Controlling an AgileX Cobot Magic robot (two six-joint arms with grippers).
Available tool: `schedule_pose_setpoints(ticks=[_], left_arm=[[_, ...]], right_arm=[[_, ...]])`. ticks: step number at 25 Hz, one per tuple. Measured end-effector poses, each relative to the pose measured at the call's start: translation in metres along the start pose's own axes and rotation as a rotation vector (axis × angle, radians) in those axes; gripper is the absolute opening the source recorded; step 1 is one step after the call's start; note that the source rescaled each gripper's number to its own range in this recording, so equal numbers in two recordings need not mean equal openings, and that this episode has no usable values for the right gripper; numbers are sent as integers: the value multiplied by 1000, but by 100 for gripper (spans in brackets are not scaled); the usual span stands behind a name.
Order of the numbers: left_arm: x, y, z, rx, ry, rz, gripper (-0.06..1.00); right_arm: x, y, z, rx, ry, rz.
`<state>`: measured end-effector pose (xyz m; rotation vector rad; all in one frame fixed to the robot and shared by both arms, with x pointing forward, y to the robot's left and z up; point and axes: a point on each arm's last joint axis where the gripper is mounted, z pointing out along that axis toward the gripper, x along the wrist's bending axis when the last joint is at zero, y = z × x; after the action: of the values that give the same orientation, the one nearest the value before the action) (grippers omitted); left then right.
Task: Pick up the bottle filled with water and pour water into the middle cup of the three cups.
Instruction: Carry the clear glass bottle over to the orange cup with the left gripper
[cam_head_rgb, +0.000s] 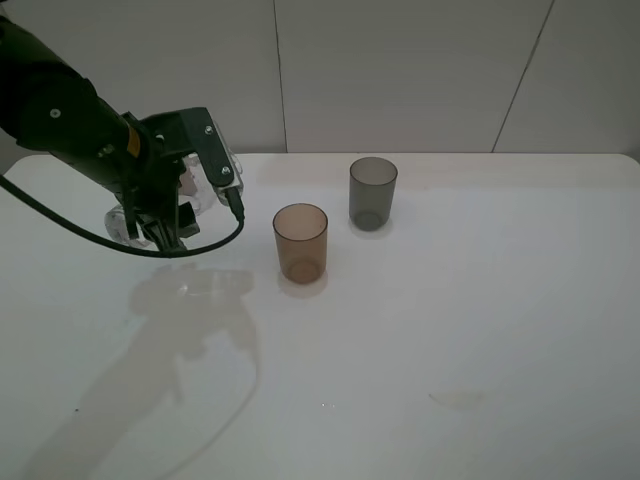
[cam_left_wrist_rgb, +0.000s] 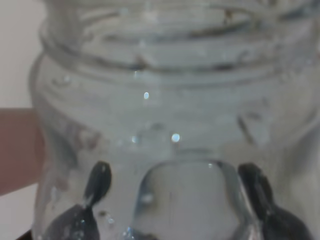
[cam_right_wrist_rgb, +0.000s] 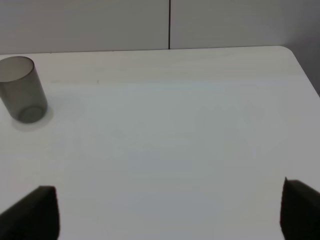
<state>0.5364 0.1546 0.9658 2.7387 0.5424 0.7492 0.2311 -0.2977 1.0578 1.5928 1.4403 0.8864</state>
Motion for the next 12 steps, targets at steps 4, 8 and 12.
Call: schedule_pose_setpoints(ticks=[4, 8, 12], left_arm=[[0, 17, 9, 95, -3, 39, 2], [-2, 35, 16, 141, -3, 85, 2], [-5, 47, 21, 142, 4, 124, 2]], right_arm=[[0, 0, 0, 0, 0, 0], [0, 0, 0, 0, 0, 0], [0, 0, 0, 0, 0, 0]])
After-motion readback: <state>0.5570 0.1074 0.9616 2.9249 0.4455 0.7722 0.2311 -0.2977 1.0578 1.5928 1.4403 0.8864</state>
